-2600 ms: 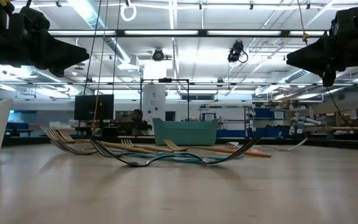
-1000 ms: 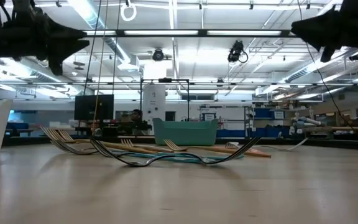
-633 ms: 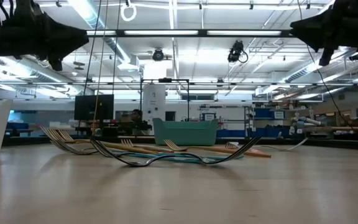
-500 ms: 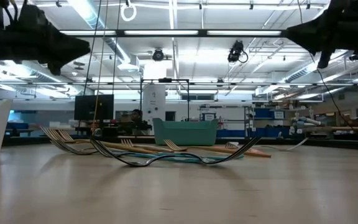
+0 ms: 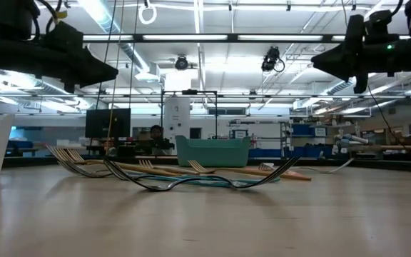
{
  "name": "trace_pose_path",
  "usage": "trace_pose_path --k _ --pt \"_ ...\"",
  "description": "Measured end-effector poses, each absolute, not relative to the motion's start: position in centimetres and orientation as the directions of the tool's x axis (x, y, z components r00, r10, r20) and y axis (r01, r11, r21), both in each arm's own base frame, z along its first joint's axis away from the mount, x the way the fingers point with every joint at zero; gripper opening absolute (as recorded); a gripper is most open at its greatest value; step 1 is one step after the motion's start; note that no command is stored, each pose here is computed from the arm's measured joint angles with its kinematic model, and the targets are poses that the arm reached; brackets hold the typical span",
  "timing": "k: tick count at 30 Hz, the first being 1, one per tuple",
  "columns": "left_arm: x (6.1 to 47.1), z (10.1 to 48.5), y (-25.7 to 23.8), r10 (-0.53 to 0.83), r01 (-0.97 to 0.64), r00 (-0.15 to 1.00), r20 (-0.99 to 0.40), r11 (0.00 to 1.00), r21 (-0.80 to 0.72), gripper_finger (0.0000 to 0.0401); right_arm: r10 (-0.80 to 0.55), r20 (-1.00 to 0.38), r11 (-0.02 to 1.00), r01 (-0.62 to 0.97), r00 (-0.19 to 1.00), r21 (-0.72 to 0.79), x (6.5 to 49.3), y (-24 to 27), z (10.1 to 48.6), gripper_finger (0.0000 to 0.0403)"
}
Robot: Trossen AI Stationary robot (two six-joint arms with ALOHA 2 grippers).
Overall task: Sort silverware by color (type)
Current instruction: Put the gold fork into the blue bin
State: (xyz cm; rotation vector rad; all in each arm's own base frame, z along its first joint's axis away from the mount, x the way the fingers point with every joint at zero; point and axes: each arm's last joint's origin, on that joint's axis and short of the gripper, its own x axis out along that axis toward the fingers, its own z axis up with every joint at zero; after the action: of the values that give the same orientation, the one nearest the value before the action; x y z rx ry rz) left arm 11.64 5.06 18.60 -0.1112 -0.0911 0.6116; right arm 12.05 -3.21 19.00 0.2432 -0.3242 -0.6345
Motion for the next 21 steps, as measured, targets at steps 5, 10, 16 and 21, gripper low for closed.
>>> trace_pose_path --k 5,10,16,21 --pt "12.6 19.1 5.4 0.574 -0.551 0.808 0.13 0.816 -0.176 0.0116 -0.612 0.224 0.776 0.523 0.758 0.352 13.1 -3.9 19.1 0.0093" --pt "13.6 19.1 6.0 0.613 -0.59 0.771 0.172 0.79 -0.166 0.0116 -0.578 0.129 0.788 0.51 0.806 0.343 15.9 -4.5 19.7 0.0093" --pt "15.4 19.4 6.3 0.591 -0.578 0.796 0.13 0.807 -0.125 0.0116 -0.421 -0.053 0.849 0.414 0.905 0.327 21.6 -4.2 18.4 0.0093" --pt "17.1 20.5 5.6 0.44 -0.423 0.893 0.094 0.893 -0.156 0.0116 -0.344 -0.136 0.896 0.368 0.929 0.248 25.7 -3.5 17.4 0.0093"
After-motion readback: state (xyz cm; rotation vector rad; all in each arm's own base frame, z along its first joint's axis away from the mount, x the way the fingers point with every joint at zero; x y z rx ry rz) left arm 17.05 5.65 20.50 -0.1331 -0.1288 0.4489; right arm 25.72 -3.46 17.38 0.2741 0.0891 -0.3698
